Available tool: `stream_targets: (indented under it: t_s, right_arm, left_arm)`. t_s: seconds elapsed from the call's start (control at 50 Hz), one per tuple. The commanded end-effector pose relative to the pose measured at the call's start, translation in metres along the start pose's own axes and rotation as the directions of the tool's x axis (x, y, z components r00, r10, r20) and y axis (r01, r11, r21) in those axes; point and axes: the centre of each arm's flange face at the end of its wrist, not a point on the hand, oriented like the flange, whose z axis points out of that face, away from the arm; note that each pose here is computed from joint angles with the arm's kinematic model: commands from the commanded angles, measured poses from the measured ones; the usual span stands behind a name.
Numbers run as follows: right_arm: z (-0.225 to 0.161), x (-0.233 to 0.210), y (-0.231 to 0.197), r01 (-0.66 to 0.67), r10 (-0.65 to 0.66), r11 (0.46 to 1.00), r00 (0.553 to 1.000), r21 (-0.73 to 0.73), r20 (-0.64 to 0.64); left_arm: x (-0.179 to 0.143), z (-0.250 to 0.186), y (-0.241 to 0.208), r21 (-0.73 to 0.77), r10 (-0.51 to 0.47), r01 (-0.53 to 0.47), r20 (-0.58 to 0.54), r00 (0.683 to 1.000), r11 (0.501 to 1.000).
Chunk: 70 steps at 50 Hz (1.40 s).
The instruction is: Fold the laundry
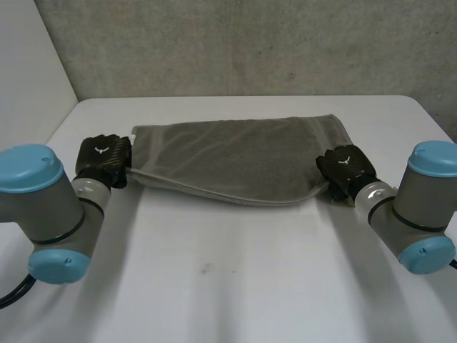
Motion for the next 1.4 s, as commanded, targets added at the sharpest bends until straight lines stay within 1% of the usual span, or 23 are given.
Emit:
stream_targets:
  t_s: [0.02,0.04,0.06,0.08,0.12,0.14,0.18,0.2,0.22,0.26,0.3,0.34,0.4,0.44,0.46,0.5,0.52,0.56,0.62,0.66,0.72,0.8,1.4]
  right_arm:
    - [-0.008,0.017,-0.004,-0.259,0.255,0.965,0.963,-0.044,-0.082]
    - [-0.008,0.017,-0.004,-0.26,0.256,0.965,0.963,-0.044,-0.082]
    - [-0.01,0.022,-0.002,-0.302,0.294,0.952,0.949,-0.057,-0.109]
    - [-0.01,0.022,-0.002,-0.302,0.295,0.952,0.949,-0.057,-0.109]
    - [-0.013,0.032,0.006,-0.387,0.371,0.917,0.915,-0.09,-0.157]
    - [-0.013,0.032,0.006,-0.388,0.371,0.917,0.915,-0.091,-0.157]
    - [-0.016,0.033,0.012,-0.454,0.433,0.884,0.885,-0.113,-0.172]
    - [-0.016,0.033,0.012,-0.454,0.433,0.884,0.885,-0.113,-0.172]
    - [-0.016,0.033,0.015,-0.48,0.456,0.869,0.872,-0.12,-0.178]
    - [-0.016,0.034,0.017,-0.495,0.471,0.86,0.863,-0.122,-0.184]
    - [-0.017,0.033,0.019,-0.499,0.474,0.857,0.861,-0.13,-0.184]
    - [-0.018,0.033,0.019,-0.495,0.47,0.858,0.864,-0.133,-0.18]
    - [-0.019,0.033,0.018,-0.493,0.469,0.86,0.866,-0.132,-0.177]
    - [-0.018,0.036,0.016,-0.465,0.442,0.876,0.88,-0.13,-0.173]
    - [-0.018,0.036,0.016,-0.465,0.441,0.876,0.88,-0.13,-0.173]
    - [-0.016,0.037,0.015,-0.396,0.374,0.908,0.913,-0.137,-0.164]
    - [-0.016,0.037,0.015,-0.396,0.373,0.908,0.913,-0.137,-0.164]
    - [-0.016,0.037,0.018,-0.312,0.291,0.937,0.946,-0.157,-0.146]
    - [-0.015,0.037,0.02,-0.275,0.255,0.947,0.958,-0.165,-0.134]
    - [-0.014,0.03,0.025,-0.225,0.212,0.958,0.973,-0.179,-0.088]
    - [-0.013,0.026,0.027,-0.211,0.205,0.96,0.977,-0.183,-0.055]
    - [-0.013,0.025,0.028,-0.212,0.207,0.959,0.977,-0.188,-0.044]
    - [0.016,0.026,0.039,-0.203,0.197,0.965,0.979,-0.164,-0.053]
  left_arm:
    - [-0.012,-0.004,-0.006,0.007,-0.012,0.012,0.031,0.999,1.0]
    - [-0.013,-0.005,-0.008,0.013,-0.019,0.019,0.032,0.999,1.0]
    - [-0.014,-0.006,-0.01,0.017,-0.029,0.028,0.034,0.999,0.999]
    - [-0.014,-0.006,-0.01,0.017,-0.029,0.028,0.034,0.999,0.999]
    - [-0.015,-0.007,-0.013,0.027,-0.046,0.045,0.036,0.998,0.999]
    - [-0.015,-0.007,-0.013,0.027,-0.047,0.046,0.036,0.998,0.999]
    - [-0.017,-0.007,-0.015,0.031,-0.055,0.054,0.041,0.998,0.998]
    - [-0.019,-0.008,-0.018,0.04,-0.062,0.06,0.045,0.997,0.997]
    - [-0.022,-0.007,-0.021,0.049,-0.068,0.066,0.052,0.996,0.997]
    - [-0.023,-0.008,-0.024,0.057,-0.071,0.067,0.057,0.996,0.996]
    - [-0.027,-0.007,-0.026,0.066,-0.072,0.068,0.066,0.995,0.995]
    - [-0.037,-0.004,-0.031,0.08,-0.076,0.069,0.093,0.993,0.994]
    - [-0.043,-0.003,-0.032,0.086,-0.078,0.069,0.107,0.991,0.994]
    - [-0.05,-0.002,-0.031,0.081,-0.076,0.066,0.122,0.99,0.994]
    - [-0.05,-0.002,-0.031,0.081,-0.076,0.066,0.122,0.99,0.994]
    - [-0.048,-0.003,-0.027,0.068,-0.073,0.065,0.117,0.99,0.996]
    - [-0.048,-0.003,-0.027,0.068,-0.073,0.065,0.117,0.99,0.996]
    - [-0.047,-0.003,-0.027,0.065,-0.074,0.067,0.115,0.991,0.996]
    - [-0.047,-0.004,-0.023,0.053,-0.073,0.068,0.113,0.991,0.996]
    - [-0.045,-0.005,-0.022,0.051,-0.073,0.067,0.107,0.992,0.996]
    - [-0.044,-0.005,-0.022,0.051,-0.072,0.067,0.102,0.992,0.996]
    - [-0.044,-0.004,-0.022,0.051,-0.072,0.067,0.098,0.993,0.996]
    - [-0.042,-0.004,-0.017,0.037,-0.072,0.069,0.094,0.993,0.997]
